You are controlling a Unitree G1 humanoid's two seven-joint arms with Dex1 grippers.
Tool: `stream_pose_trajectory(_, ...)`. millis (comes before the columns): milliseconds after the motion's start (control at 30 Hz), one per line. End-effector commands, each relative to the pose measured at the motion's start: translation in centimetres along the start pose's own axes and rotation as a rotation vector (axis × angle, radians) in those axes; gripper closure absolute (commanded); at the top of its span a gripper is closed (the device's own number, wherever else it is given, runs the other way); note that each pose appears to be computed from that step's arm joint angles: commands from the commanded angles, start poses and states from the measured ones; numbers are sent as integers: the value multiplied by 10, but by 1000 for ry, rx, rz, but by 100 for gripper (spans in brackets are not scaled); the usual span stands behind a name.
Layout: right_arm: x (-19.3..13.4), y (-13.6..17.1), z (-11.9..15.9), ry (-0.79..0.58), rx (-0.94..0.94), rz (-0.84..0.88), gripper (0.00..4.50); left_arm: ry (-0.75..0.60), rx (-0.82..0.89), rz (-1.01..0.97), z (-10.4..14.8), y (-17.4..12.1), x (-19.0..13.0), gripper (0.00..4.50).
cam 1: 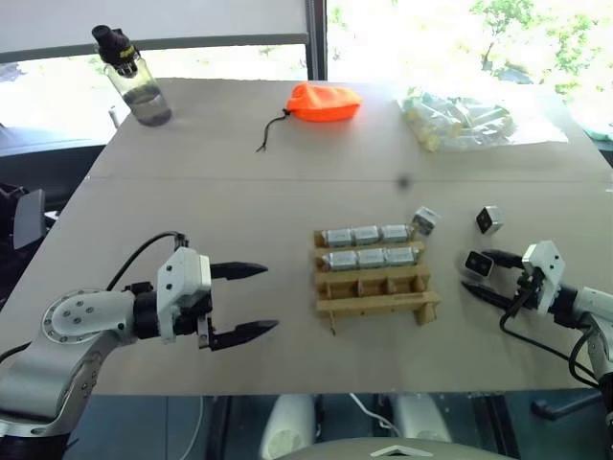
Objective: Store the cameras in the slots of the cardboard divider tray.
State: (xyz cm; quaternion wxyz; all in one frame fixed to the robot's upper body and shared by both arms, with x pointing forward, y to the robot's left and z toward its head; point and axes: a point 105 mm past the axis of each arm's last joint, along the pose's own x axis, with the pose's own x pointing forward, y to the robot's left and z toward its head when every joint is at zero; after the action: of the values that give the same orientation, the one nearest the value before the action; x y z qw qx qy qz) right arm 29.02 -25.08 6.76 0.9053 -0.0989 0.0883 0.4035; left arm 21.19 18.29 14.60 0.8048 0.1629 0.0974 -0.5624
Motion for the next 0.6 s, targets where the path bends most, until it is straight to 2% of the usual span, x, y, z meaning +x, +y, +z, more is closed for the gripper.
stream_pose_trajectory(33,-1,1,2,-4,-16,1,0,-4,43,-29,10,-3,-1,2)
stream_pose_trajectory(300,-2,-2,0,-5,-23,-3,0,-57,64,-113,20,-10,-3,2)
stream_pose_trajectory(533,-1,0,-1,-7,-25,-6,0,-130,88,-76,34,-3,-2,2)
stream_pose_trajectory(600,-2,0,-1,-9,-26,-9,51,-139,90,-75,35,-3,-2,0)
